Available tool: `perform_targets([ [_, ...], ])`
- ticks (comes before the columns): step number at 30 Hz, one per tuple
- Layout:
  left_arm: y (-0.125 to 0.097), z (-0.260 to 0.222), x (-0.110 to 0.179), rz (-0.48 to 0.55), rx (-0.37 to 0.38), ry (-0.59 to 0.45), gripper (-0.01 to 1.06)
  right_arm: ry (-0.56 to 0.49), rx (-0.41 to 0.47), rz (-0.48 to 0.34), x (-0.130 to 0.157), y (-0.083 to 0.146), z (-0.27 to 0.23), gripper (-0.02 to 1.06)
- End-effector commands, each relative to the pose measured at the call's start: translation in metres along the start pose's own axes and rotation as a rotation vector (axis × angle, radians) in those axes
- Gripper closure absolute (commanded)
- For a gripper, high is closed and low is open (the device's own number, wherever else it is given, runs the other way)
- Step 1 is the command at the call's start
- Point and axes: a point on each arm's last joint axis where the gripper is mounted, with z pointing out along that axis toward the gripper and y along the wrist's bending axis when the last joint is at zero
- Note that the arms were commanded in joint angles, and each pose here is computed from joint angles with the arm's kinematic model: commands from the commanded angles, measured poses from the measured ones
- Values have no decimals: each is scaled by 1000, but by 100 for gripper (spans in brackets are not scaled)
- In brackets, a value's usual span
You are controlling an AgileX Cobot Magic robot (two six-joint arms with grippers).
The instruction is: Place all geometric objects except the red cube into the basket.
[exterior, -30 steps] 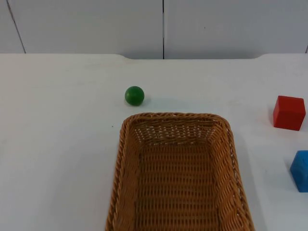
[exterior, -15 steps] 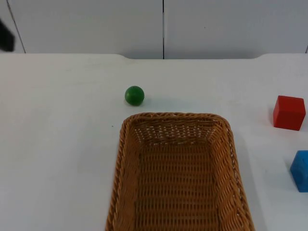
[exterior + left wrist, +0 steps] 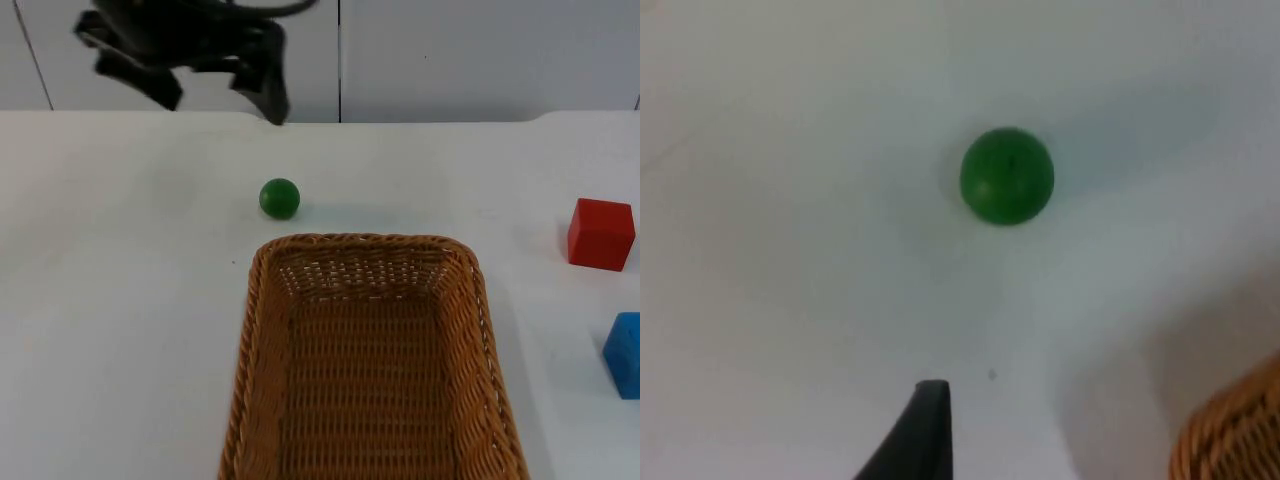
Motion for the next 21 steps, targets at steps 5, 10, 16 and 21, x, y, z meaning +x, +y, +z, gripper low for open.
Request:
perform_targets([
  [5,-8,60,-26,22,11,96,7,2,3,-15,5,-1,4,-1],
  [10,-4,102,-34,4,-2,152,7,-4,3,-15,4,-1,4,-1],
  [16,6,138,-31,-19,-60,182,7,-6,16,-28,4,-2,4,-1],
  [21,12,155,-23,-7,-97,200,7,-10,17,-30,4,-2,4,-1],
])
